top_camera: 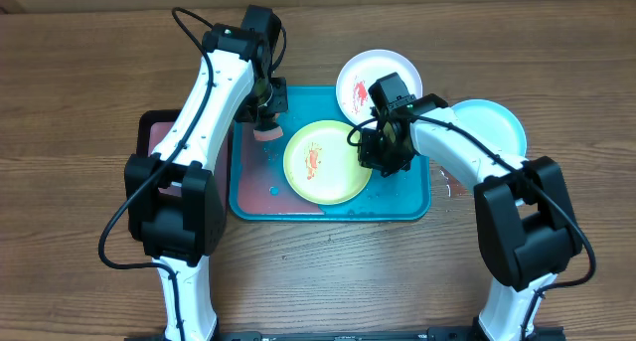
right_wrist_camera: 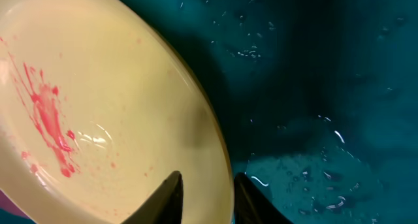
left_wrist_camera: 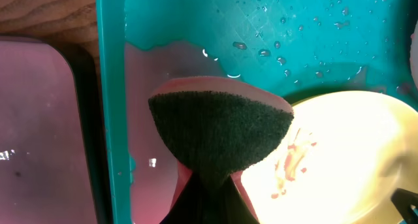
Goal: Clean dirty plates on tray and stack at the side
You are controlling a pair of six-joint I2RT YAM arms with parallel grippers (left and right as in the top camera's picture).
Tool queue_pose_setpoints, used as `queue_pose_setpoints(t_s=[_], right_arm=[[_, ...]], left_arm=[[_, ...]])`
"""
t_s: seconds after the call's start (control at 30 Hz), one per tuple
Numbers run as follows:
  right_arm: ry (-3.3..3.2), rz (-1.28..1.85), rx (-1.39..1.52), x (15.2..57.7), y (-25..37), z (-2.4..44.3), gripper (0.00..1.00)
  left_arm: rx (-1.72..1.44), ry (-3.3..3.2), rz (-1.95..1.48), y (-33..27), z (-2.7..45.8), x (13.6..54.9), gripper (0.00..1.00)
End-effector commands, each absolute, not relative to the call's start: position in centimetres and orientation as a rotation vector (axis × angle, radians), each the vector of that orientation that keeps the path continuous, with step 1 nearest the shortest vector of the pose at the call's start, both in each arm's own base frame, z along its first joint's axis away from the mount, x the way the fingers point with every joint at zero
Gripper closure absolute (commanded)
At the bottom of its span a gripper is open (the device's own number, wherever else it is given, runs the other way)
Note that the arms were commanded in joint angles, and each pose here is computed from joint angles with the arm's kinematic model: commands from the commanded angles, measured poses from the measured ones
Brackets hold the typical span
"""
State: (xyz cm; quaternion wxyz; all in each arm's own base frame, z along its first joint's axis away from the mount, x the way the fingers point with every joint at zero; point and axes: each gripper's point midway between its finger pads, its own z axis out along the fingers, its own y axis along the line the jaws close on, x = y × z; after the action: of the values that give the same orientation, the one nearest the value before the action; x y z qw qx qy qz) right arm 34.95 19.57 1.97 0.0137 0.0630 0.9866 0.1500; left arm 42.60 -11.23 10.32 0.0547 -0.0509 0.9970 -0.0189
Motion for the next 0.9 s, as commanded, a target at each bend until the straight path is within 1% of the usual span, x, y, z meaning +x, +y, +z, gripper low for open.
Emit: queue_pose_setpoints(t_s=[0.0,0.13,0.23,0.3,0.4,0.53,0.6,0.77,0.87], right_arm=[[3.094,0.515,0.221,34.6,20.3,1.4,0.77],[3.084,0.537,0.243,34.7,20.8,1.5,0.85],[3.063,0.557,0.196,34.8,22.1,1.6,0.9],[3.047,0.569,0.187,34.9,22.9,1.5,0.91],[3.032,0.555,0.217,35.1,23.8,1.0,0.96],[3.022,0.509,0.337,35.3,23.6,0.7,0.96],[3.014,0.519,0.345,35.5,23.7,0.7,0.96],[3.011,0.523,0.341,35.6,23.9,0.5,0.96],[3.011,0.535,0.337,35.6,24.0,0.6,0.96]], left_arm=[[-0.111,3.008,-0.061,-11.6,10.9,43.1,0.96],[-0.11,3.008,-0.062,-11.6,10.8,43.1,0.96],[-0.091,3.013,-0.064,-11.6,10.8,42.9,0.96],[-0.051,3.019,-0.096,-12.0,10.8,42.9,0.96],[-0.025,3.025,-0.117,-12.3,10.8,42.7,0.96],[-0.026,3.043,-0.111,-12.3,10.4,42.3,0.96],[-0.023,3.053,-0.108,-12.3,9.8,42.0,0.96],[0.014,3.096,-0.092,-12.9,6.5,40.6,0.96],[0.102,3.108,-0.1,-13.6,4.5,39.8,0.96]])
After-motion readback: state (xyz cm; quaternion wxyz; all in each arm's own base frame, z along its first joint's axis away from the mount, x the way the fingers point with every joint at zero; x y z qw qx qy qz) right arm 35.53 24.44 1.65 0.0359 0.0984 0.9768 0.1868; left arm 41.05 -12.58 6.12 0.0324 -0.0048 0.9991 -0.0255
